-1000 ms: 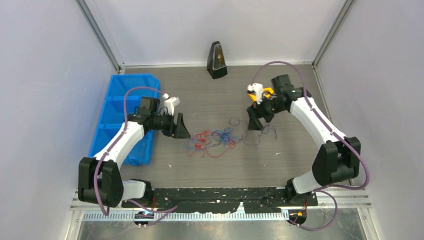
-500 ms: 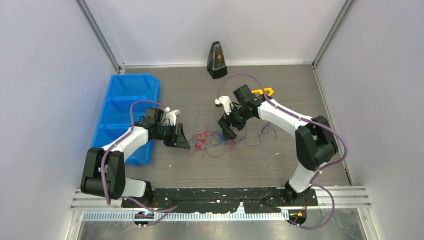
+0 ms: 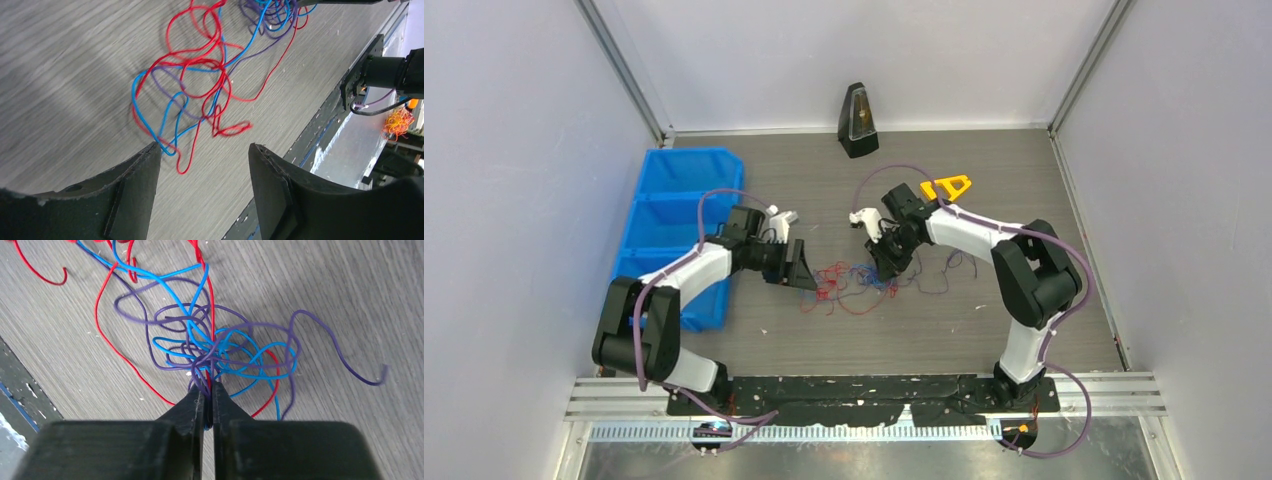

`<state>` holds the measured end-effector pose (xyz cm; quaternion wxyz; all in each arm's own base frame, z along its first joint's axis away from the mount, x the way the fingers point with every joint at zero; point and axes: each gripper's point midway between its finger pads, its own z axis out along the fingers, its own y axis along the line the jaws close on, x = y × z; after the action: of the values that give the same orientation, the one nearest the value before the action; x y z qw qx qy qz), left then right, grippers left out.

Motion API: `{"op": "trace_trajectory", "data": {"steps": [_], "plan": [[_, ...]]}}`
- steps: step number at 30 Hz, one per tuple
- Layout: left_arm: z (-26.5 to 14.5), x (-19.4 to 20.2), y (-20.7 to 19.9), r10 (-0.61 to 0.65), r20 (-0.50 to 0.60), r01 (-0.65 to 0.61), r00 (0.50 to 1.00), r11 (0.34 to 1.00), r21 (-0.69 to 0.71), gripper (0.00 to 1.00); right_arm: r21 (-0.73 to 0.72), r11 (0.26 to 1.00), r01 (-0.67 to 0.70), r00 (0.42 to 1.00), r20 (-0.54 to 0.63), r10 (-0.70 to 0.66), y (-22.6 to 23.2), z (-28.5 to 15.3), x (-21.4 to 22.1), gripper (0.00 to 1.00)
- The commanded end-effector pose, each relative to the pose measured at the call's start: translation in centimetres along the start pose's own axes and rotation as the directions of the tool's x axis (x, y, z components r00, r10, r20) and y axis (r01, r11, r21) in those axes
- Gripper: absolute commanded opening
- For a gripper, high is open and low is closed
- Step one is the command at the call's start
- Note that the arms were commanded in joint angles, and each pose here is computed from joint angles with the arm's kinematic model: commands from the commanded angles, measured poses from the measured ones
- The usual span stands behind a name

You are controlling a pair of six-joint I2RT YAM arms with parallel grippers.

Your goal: Untangle the cables

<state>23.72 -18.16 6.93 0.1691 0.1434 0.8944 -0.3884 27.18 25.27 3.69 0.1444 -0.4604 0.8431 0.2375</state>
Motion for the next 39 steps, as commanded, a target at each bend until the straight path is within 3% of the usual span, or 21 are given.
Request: {"op": "trace_trajectory", "data": {"steps": [1,8,20,25,28,31,35,39], "plan": [[1.9,-2.6,-1.2,0.098,0.016,-0.098,0.995,0.995,-0.003,0.66,0.007,0.999,0.049,0.993,0.104,-0.050,1.3,-2.5,-2.6,0.06],[4.4,-3.7,0.2,0.063,-0.059,-0.065,0.996,0.997,-0.048,0.67,0.000,0.997,0.083,0.979,0.186,-0.081,3.3,-6.0,-3.5,0.05],[7.6,-4.1,-5.4,0.102,-0.020,-0.097,0.995,0.977,0.188,0.70,-0.074,0.993,0.088,0.953,0.298,-0.063,6.1,-9.0,-6.0,0.05],[8.0,-5.1,-7.2,0.120,0.048,-0.129,0.992,0.947,0.295,0.78,-0.167,0.981,0.100,0.940,0.340,-0.038,7.9,-9.7,-7.1,0.05],[9.1,-5.4,-7.2,0.107,0.039,-0.114,0.993,0.946,0.303,0.76,-0.194,0.973,0.122,0.930,0.365,-0.043,8.7,-10.5,-7.7,0.05],[10.1,-5.1,-6.7,0.123,0.011,-0.122,0.992,0.958,0.259,0.61,-0.186,0.974,0.133,0.922,0.385,-0.052,9.0,-11.3,-8.0,0.05],[9.8,-3.6,-4.8,0.142,-0.068,-0.130,0.988,0.979,0.157,0.23,-0.171,0.981,0.095,0.913,0.409,-0.018,7.7,-13.0,-7.7,0.05],[7.8,-2.3,-2.6,0.113,-0.123,-0.108,0.986,0.993,0.050,0.00,-0.145,0.989,0.031,0.882,0.469,0.042,5.1,-17.4,-7.0,0.05]]}}
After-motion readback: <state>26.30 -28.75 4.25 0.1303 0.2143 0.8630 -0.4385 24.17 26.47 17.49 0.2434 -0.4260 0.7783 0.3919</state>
